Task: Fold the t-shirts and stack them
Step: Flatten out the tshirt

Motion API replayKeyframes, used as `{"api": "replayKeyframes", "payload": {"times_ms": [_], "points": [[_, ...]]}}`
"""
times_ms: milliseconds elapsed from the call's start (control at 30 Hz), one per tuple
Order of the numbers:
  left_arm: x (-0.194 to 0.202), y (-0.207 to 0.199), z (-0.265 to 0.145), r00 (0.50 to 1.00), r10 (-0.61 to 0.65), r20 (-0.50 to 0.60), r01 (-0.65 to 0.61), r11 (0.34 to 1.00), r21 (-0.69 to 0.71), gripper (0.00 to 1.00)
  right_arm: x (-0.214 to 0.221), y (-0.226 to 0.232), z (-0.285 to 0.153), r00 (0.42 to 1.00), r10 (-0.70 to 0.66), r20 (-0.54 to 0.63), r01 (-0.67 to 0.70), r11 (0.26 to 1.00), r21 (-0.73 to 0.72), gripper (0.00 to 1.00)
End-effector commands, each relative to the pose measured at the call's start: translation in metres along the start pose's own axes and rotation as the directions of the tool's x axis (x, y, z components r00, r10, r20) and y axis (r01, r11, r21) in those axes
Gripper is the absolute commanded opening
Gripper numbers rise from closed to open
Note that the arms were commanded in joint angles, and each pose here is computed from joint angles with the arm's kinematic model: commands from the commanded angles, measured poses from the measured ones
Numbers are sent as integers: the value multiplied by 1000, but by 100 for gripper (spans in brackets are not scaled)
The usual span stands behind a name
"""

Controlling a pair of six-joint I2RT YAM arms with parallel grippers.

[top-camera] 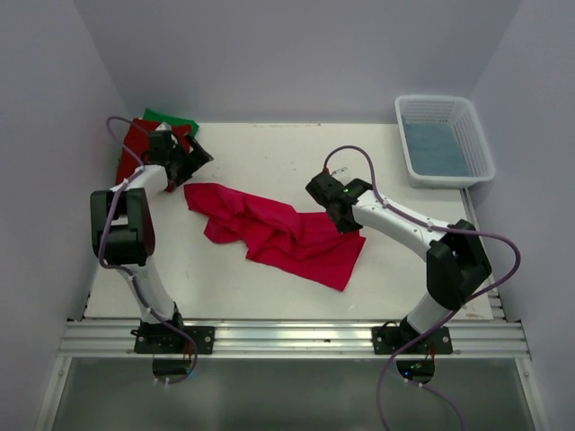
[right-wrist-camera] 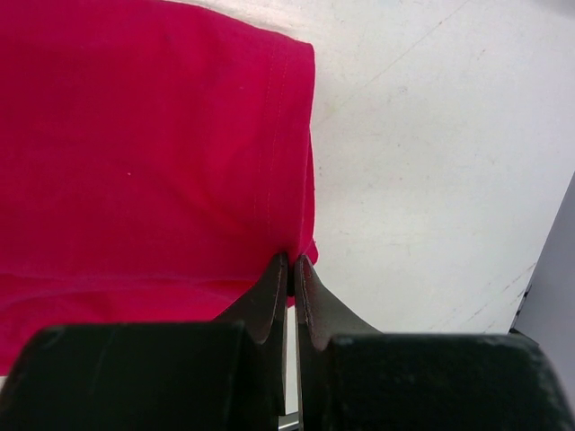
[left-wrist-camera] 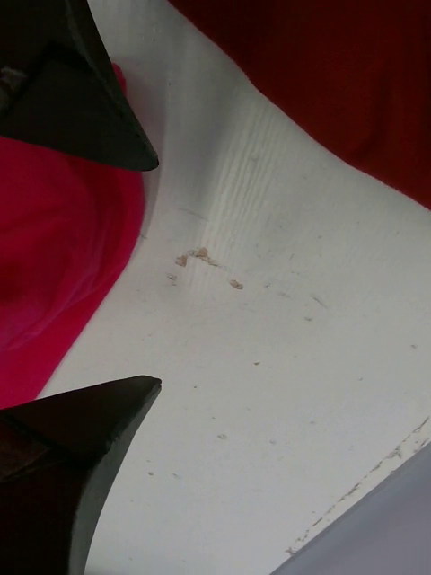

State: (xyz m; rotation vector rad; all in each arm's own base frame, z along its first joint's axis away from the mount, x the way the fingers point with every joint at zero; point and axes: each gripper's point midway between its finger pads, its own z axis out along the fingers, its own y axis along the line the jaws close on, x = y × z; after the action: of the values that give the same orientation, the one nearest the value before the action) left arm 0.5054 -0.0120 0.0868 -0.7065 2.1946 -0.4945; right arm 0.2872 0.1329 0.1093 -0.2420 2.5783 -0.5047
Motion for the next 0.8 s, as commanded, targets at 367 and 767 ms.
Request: {"api": "replayKeyframes", "payload": {"times_ms": [367,767], "points": [[74,-100,-131,893,445,-70,-413,871,266,100,-6,-6,4,1000,11,29,-11,1000,21,0],[104,-27,-187,985,170,31,-171,985,27,84,-5,3,12,1000,11,16,-10,1000,-8,0]]}}
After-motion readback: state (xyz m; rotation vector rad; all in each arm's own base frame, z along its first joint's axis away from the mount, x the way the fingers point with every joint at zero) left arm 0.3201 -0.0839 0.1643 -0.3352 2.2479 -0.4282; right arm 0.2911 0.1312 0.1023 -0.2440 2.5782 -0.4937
